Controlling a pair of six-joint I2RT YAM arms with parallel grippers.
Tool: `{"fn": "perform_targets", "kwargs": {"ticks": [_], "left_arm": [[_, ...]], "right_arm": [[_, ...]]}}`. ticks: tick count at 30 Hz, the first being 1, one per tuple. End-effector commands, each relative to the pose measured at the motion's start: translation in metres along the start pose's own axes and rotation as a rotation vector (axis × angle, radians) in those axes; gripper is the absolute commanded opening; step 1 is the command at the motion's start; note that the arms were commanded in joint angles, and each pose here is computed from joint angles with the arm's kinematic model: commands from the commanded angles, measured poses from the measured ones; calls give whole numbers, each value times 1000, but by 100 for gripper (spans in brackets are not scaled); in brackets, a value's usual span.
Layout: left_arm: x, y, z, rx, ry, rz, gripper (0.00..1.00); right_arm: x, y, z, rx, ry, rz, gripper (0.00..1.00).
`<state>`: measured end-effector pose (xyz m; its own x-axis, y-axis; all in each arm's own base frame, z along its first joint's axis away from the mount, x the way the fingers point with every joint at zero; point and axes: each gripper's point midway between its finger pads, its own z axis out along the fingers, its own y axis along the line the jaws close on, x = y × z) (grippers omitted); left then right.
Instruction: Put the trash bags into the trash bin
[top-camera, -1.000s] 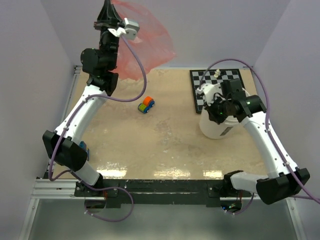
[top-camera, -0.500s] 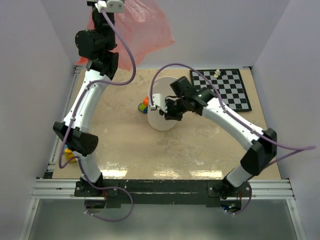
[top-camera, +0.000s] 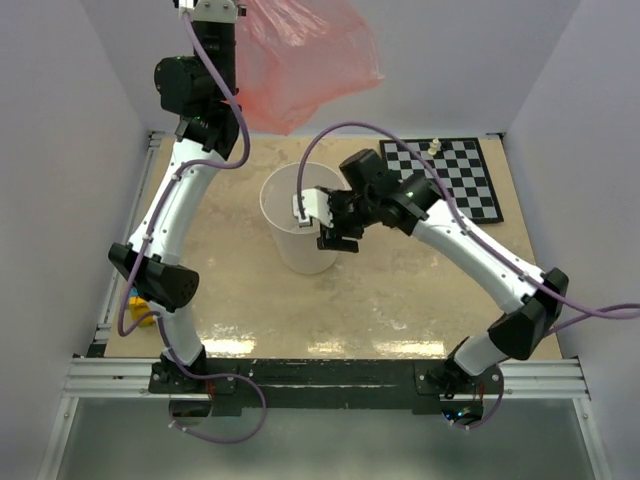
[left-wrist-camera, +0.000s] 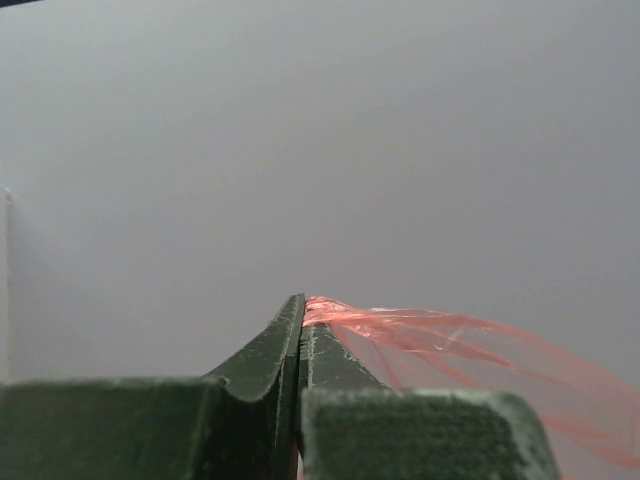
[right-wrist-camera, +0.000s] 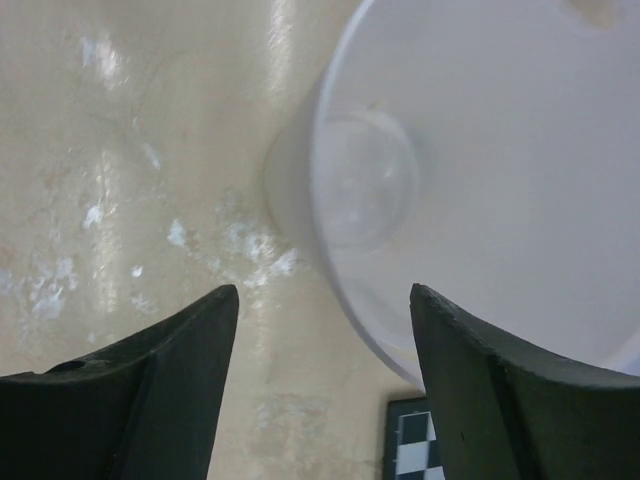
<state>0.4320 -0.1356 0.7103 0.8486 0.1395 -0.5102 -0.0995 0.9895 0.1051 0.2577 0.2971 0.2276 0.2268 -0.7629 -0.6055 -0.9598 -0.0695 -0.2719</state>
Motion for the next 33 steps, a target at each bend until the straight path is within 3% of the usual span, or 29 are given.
{"fn": "perform_targets", "kwargs": {"ticks": [1, 5, 8, 12, 14, 16, 20, 23, 26, 33], "left_arm": [[-45, 5, 5, 19, -48, -132, 0], [-54, -3, 2, 54, -32, -170, 0], [-59, -13, -3, 94, -26, -180, 0], [-58, -23, -12, 150, -10, -181, 0], [-59, -28, -16, 178, -7, -191, 0], [-58, -33, -21, 206, 0, -208, 0], [-64, -48, -33, 297, -14, -223, 0], [-69, -57, -43, 352, -27, -234, 0], [-71, -63, -48, 373, -32, -241, 0], [-74, -63, -52, 374, -42, -256, 0]], "right_arm": [[-91, -43, -128, 338, -277, -58, 76], [-156, -64, -243, 589, -502, -99, 83], [-178, -76, -323, 822, -621, -82, 87], [-163, -100, -432, 1329, -794, 89, 92], [-141, -110, -455, 1539, -799, 152, 95], [-133, -129, -442, 1559, -737, 139, 97], [-98, -174, -410, 1479, -662, 289, 98], [-83, -197, -387, 1388, -606, 304, 99], [-80, -204, -353, 1230, -553, 279, 99], [-39, -213, -316, 1146, -452, 371, 99]]}}
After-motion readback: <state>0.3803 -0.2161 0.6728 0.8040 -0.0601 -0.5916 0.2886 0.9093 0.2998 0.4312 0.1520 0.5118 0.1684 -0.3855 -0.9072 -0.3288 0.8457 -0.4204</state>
